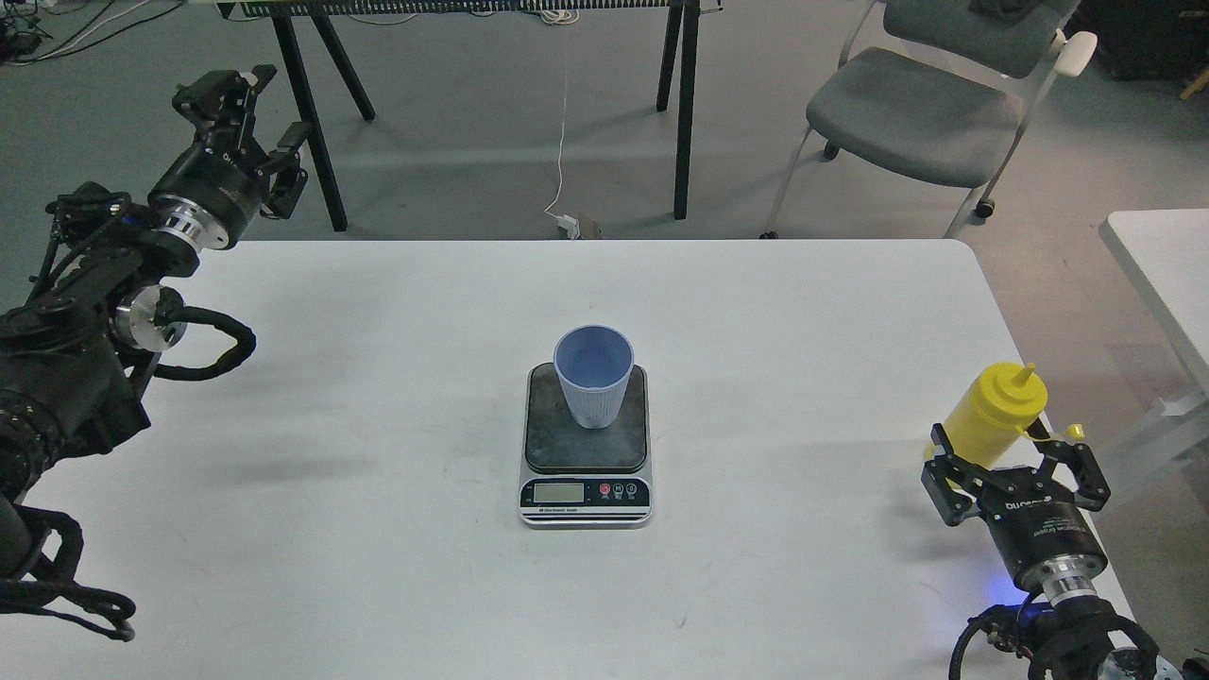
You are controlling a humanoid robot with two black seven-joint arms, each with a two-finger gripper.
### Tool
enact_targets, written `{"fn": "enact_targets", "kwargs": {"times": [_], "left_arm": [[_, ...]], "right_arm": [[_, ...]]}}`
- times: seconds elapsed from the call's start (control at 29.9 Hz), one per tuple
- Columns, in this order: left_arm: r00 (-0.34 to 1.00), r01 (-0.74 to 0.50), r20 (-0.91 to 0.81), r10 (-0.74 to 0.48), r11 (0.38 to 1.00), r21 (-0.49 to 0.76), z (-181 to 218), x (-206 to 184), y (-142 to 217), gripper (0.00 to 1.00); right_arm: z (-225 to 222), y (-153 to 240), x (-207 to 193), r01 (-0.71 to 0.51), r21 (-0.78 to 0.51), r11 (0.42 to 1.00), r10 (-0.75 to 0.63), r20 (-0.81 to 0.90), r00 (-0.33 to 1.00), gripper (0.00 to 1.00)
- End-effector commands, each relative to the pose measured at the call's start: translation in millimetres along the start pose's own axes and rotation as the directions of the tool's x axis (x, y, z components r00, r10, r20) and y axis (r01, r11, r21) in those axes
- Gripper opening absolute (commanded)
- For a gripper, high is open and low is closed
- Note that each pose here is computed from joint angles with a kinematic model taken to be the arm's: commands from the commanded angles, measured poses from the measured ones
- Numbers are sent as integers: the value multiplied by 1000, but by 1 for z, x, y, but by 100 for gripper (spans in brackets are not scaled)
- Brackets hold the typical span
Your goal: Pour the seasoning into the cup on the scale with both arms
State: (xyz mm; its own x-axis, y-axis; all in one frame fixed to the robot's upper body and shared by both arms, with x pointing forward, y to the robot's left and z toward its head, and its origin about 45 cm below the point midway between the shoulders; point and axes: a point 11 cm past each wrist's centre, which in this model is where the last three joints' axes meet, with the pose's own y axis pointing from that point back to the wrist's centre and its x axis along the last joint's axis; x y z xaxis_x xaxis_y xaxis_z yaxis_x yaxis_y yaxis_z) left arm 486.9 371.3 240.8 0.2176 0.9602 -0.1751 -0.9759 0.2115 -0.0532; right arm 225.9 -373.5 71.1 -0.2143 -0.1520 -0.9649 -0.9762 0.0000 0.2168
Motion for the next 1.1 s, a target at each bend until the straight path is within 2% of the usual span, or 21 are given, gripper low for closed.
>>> {"fn": "enact_targets", "kwargs": {"times": [0.0, 0.23, 0.43, 0.57, 0.74, 0.8, 0.9, 1.07], "left_arm": [[1000, -1, 1, 1, 1000, 1, 0, 0, 0, 67], [1000, 3, -4, -3, 1000, 1, -2, -2, -1, 68], [1000, 5, -7, -5, 1000, 1, -2, -4, -1, 68], [1000, 6, -8, -6, 1000, -1, -2, -4, -2, 68], [1000, 7, -11, -7, 1000, -4, -1, -5, -3, 68], [1000, 7, -12, -7, 1000, -6, 0, -5, -3, 68], [1000, 8, -13, -8, 1000, -12, 2, -6, -5, 68], [1000, 8, -14, -8, 1000, -17, 4, -6, -6, 68]], "right_arm": [[-2, 14, 10, -34, 1, 999, 34, -2, 999, 99], [-1, 29, 15, -56, -9, 998, 56, 3, 998, 99], [-21, 62, 15, -104, -37, 994, 101, -71, 992, 99], [-63, 79, 16, -162, -9, 987, 158, -184, 970, 99], [-159, 87, 4, -219, 125, 968, 250, -381, 890, 99], [-196, 78, -16, -199, 178, 964, 260, -453, 853, 99], [-244, 56, -66, -127, 228, 965, 238, -566, 789, 99], [-271, 3, -153, 76, 236, 969, 108, -677, 728, 99]]}}
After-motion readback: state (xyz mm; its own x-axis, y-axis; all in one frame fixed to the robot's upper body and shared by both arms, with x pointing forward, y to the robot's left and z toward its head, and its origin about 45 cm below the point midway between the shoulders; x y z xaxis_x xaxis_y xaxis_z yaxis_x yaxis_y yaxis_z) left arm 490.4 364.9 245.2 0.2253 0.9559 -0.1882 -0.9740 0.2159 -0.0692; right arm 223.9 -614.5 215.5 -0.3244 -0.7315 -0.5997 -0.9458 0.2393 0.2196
